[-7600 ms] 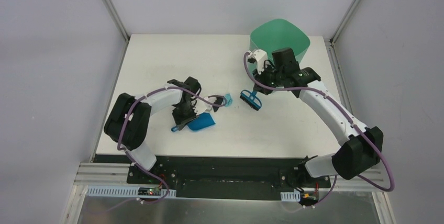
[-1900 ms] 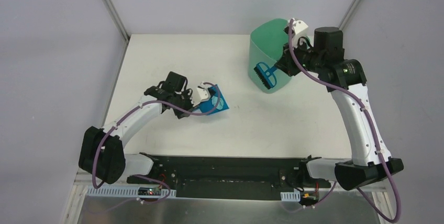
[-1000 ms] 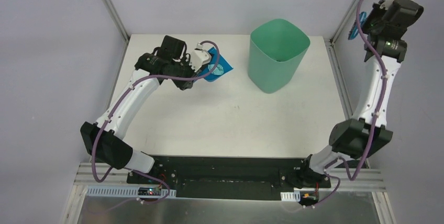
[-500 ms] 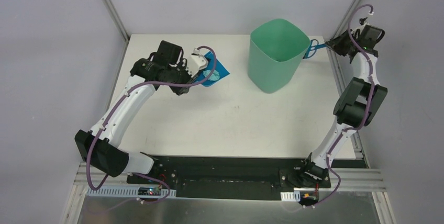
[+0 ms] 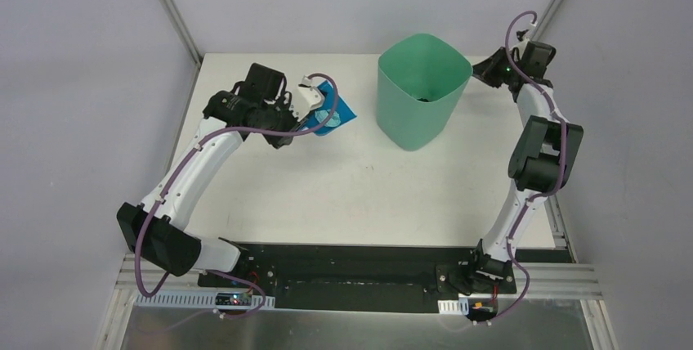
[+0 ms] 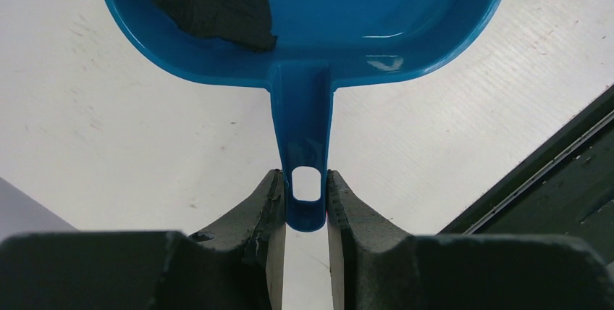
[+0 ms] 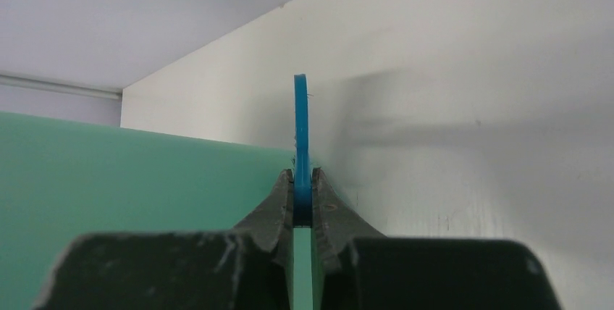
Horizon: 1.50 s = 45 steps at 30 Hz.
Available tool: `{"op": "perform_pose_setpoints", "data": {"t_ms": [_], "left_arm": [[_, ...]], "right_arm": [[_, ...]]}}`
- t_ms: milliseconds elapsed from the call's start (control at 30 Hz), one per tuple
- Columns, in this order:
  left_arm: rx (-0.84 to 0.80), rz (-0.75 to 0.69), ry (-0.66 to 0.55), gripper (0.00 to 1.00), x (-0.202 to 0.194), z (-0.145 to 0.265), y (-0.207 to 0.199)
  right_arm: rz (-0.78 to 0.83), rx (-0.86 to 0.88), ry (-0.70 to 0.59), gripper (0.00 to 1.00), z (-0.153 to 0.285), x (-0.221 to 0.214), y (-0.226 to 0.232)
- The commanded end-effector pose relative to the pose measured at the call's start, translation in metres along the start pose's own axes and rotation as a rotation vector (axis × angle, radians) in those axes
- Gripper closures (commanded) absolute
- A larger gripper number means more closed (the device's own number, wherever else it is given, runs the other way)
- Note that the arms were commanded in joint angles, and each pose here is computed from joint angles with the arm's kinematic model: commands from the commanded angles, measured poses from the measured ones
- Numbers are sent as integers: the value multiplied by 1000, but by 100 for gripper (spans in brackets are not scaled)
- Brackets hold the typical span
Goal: Sweep away the paper scraps from the table
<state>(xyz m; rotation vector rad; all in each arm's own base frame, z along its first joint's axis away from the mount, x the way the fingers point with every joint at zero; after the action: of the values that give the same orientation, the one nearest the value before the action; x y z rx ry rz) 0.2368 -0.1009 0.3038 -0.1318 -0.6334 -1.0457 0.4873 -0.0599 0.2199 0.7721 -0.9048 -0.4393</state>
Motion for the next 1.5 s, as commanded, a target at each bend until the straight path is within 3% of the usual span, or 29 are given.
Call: {"op": "perform_pose_setpoints", "data": {"t_ms": [0,333,500,633,967,1467], "left_arm": [[99,-63,0,100,12,15,13],[190,-120,-51,100,49,36,37],[235,-157,-98,100,78,37,54],[240,-177,-116,100,102,24,63],[335,-264,-115,100,162,-30,66],[660,-695,-39,100,217,-64,43]], "right_arm": [[37,74,27,100,16,-12,25],[112,56,80,100,56,-48,43],[177,-143,36,100,90,-48,45],[209,-304,18,100,125,-58,44],[357,-448,71,100,200,-106,50],[347,-374,72,100,211,-125,54]]}}
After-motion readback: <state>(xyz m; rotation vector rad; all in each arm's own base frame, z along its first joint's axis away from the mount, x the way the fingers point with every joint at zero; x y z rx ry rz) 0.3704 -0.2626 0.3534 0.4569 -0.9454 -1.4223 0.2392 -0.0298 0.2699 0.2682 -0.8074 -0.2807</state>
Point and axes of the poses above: each gripper's point midway between its finger pads, its own z axis back along the fingers, its own y axis along the line the jaws close on, x = y × z, the point moved 10 cm from there along z, back along the fingers, and after that the axes turned 8 degrees about -z, right-handed, at the moved point
